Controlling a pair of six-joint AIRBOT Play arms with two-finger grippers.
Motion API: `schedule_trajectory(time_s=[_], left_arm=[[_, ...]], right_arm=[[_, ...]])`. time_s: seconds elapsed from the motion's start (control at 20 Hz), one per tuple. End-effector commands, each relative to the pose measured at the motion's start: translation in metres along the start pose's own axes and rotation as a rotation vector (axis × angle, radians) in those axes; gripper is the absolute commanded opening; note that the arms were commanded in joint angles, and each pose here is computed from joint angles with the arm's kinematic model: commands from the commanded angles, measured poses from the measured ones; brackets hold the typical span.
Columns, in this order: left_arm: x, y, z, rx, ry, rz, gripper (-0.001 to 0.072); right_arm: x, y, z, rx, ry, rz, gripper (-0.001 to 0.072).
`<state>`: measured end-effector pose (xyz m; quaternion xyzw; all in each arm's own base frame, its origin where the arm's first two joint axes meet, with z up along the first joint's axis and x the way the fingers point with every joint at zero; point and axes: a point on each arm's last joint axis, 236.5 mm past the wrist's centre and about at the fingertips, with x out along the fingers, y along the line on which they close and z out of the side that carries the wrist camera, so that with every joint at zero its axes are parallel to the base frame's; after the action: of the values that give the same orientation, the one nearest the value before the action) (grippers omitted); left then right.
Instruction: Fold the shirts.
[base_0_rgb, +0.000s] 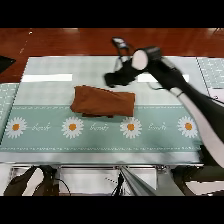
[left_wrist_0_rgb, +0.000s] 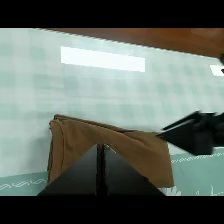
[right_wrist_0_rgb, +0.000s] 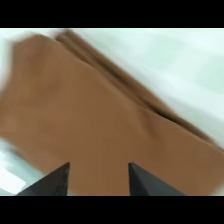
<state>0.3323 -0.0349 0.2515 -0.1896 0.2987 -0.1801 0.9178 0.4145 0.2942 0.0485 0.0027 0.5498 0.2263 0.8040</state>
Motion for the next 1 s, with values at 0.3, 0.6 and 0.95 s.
schedule_trajectory(time_s=[0.3, 0.6, 0.95], left_arm=[[0.002, 0.002, -0.002, -0.007, 0.007, 0.001, 0.0023], [0.006, 0.007, -0.003, -0.020, 0.019, 0.000, 0.0023], [0.007, 0.006, -0.004, -0.020, 0.023, -0.004, 0.0023]], right_arm=[[-0.021, -0.139, -0.117, 0.437, 0.257, 0.065, 0.0602], [0.039, -0.110, -0.106, 0.648, 0.073, 0.219, 0.0603], [0.089, -0.054, -0.112, 0.699, 0.123, 0.300, 0.0546]])
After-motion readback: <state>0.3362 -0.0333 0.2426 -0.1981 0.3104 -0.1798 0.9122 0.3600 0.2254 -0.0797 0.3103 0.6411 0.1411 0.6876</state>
